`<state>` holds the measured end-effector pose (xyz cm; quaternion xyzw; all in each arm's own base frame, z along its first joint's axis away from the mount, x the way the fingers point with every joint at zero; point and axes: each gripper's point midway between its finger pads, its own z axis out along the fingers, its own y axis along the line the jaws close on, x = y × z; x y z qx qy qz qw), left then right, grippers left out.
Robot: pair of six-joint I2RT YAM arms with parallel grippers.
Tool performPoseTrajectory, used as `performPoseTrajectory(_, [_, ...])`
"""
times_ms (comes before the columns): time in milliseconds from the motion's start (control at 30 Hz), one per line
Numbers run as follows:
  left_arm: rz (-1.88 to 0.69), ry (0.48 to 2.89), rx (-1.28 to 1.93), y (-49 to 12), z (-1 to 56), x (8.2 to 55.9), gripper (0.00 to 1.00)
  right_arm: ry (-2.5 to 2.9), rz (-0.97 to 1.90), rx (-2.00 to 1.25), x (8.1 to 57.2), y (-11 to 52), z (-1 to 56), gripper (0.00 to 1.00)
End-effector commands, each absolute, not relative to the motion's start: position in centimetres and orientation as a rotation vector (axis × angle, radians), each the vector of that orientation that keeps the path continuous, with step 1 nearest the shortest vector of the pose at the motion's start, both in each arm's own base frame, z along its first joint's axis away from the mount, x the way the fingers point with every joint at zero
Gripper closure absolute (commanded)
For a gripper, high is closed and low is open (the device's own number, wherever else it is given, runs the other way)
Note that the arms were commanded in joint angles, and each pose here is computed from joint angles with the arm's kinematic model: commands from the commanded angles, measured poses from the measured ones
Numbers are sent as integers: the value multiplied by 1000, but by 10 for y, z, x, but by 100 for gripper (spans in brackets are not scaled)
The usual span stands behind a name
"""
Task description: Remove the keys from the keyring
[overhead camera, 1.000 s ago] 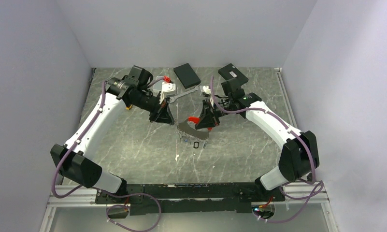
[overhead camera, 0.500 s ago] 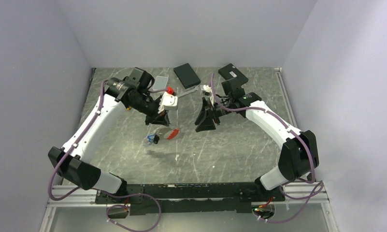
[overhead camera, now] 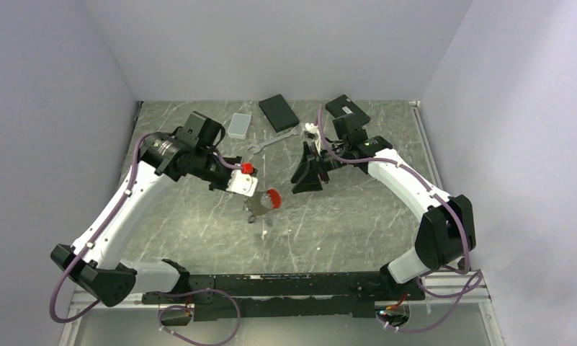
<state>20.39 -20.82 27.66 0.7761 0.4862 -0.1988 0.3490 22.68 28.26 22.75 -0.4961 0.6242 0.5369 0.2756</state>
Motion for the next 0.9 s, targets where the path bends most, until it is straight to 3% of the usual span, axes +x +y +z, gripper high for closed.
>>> performPoseTrajectory(0, [-382, 1020, 2037, -218, 298, 206, 100, 1542, 1451, -1359, 223, 284, 264, 50])
performPoseTrajectory(633, [-309, 830, 2078, -229, 296, 190, 100, 1555, 1416, -1329, 231, 287, 274, 52])
performPoseTrajectory(867, [-175, 608, 2118, -232, 295, 183, 100, 1498, 1367, -1348, 242, 291, 280, 54])
